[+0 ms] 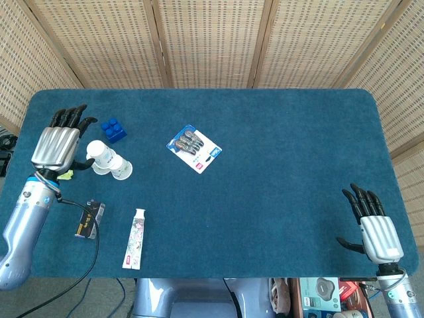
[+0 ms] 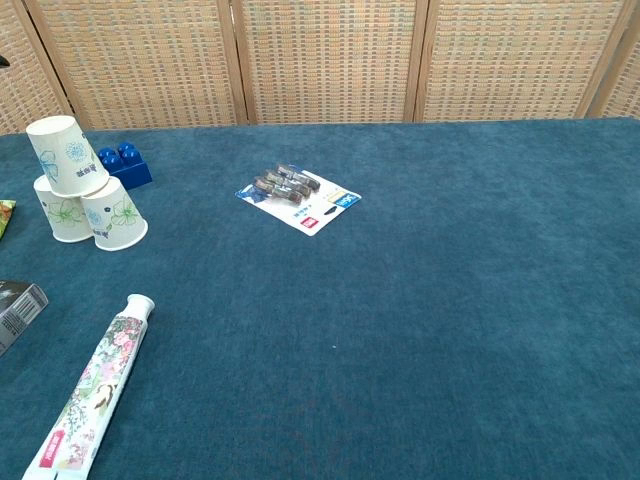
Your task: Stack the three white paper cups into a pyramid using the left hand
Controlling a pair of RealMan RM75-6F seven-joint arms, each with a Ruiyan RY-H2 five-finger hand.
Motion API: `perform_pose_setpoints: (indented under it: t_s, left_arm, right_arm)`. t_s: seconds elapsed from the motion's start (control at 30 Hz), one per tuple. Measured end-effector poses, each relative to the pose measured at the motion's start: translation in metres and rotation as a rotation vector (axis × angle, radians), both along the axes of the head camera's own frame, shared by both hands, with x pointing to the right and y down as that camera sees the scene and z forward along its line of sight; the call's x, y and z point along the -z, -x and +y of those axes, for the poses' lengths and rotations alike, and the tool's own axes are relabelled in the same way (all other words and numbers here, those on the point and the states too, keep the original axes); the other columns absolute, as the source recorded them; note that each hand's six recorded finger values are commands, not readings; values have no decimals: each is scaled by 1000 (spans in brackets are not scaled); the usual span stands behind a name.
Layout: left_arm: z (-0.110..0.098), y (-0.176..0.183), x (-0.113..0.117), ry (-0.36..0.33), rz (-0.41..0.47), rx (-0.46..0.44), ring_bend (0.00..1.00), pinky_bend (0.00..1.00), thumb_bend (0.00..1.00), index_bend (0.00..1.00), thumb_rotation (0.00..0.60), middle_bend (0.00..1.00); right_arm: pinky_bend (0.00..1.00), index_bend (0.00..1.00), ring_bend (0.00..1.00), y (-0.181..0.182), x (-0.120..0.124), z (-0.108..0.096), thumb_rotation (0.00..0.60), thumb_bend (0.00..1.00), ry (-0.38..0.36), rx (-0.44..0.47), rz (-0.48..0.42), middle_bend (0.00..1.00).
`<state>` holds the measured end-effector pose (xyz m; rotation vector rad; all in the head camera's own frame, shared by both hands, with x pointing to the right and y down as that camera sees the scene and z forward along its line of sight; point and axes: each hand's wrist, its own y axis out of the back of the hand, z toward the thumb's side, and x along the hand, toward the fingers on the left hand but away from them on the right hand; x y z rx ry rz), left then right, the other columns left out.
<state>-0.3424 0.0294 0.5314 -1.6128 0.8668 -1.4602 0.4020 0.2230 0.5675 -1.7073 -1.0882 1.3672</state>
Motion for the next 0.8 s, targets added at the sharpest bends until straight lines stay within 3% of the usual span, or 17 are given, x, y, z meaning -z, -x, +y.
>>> perform_pose_setpoints:
  t_s: [0.2,0.37,0.5,0.67,0.8]
  left_arm:
    - [54,6,2,-82,66,-61,0,0,245,104,600,0]
    - [117,19,-22,-92,109,-34,0,0,245,81,600,0]
    - [158,37,-46,-99,68,-8,0,0,246,58,600,0]
    - [183,47,-52,-121,26,-9,0,0,245,50,600,0]
    - [190,51,-51,-116,47,8,0,0,246,50,600,0]
  right_arm:
    - [0,0,0,3,1,1,600,144,-9,13,17,0]
    - [0,0,0,6,1,3,600,144,-19,22,35,0]
    - [0,0,0,9,4,3,600,144,-42,27,42,0]
    - [0,0,0,11,7,4,600,144,-58,34,42,0]
    - [0,0,0,13,6,5,600,144,-59,40,43,0]
